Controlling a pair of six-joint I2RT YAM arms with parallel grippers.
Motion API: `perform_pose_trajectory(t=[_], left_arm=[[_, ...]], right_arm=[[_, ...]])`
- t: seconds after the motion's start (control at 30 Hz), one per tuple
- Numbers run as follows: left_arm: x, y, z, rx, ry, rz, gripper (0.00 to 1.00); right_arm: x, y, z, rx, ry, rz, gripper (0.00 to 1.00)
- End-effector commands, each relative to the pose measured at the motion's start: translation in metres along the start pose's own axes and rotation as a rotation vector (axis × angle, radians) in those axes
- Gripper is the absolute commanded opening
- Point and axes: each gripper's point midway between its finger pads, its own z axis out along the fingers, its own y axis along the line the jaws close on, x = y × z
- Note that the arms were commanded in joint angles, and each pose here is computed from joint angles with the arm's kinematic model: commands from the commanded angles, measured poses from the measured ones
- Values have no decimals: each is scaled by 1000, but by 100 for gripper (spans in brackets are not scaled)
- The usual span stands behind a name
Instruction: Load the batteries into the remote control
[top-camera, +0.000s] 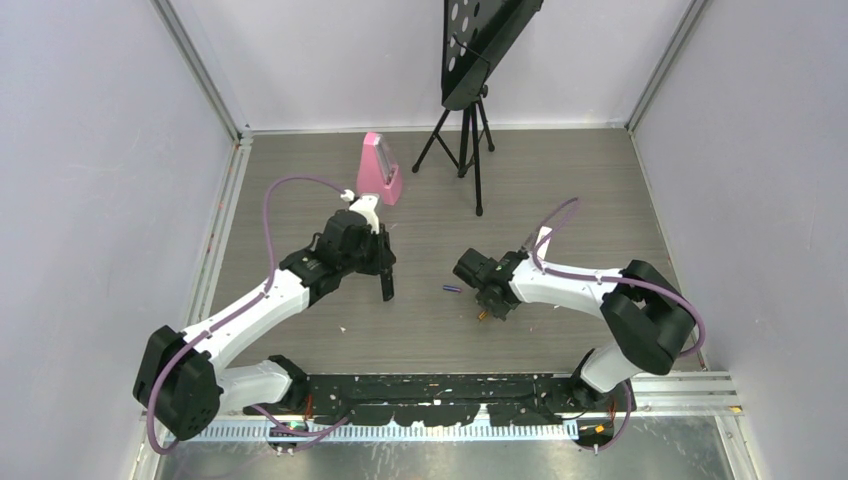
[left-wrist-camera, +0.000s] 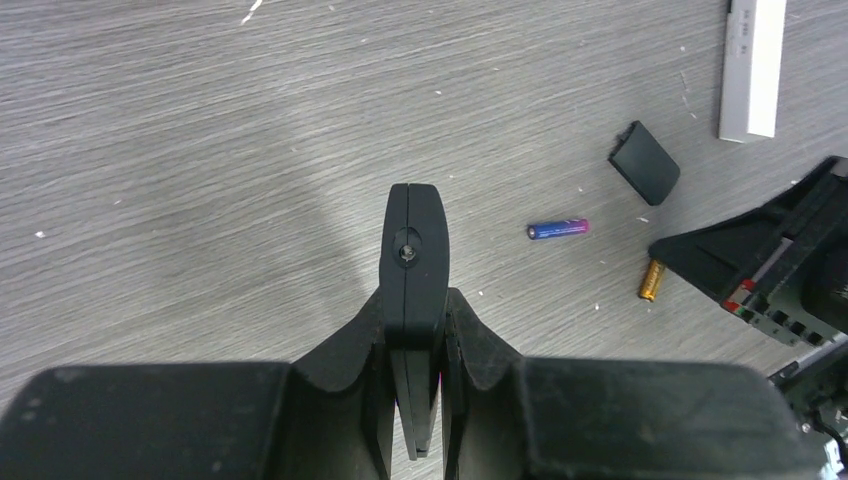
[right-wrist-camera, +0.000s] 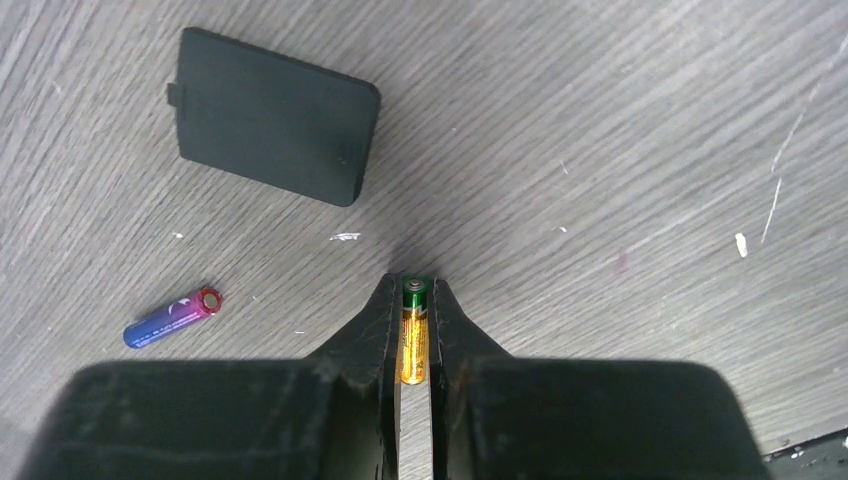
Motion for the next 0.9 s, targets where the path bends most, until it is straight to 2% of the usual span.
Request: perform_pose_trajectory(t=[0.0,0.07,0.23,0.37,0.63,0.87], left_arm=[[-19,-26,-4,147,-79,-2,0],[-23,-37,-5,207,-98,-2,0],[-39,-62,-13,377,-139,-51,0],[-56,-84,-29,539,-156,-111,0],[-82,-107,-60,705,-141,-247,0],[-86,-120,-74,831,-63,-337,0]], right_arm=[[-23,22,-8,-100,-111,-147,0],[-35,43,-32,-210,-161,-192,0],[-56,88,-127,-486,-331,-345,0],[-50,111,-188,-698,-391,-443,0],[-43,133,-256,-933,-493,-608,0],[-20,141,-276,-1031,-521,-772,0]])
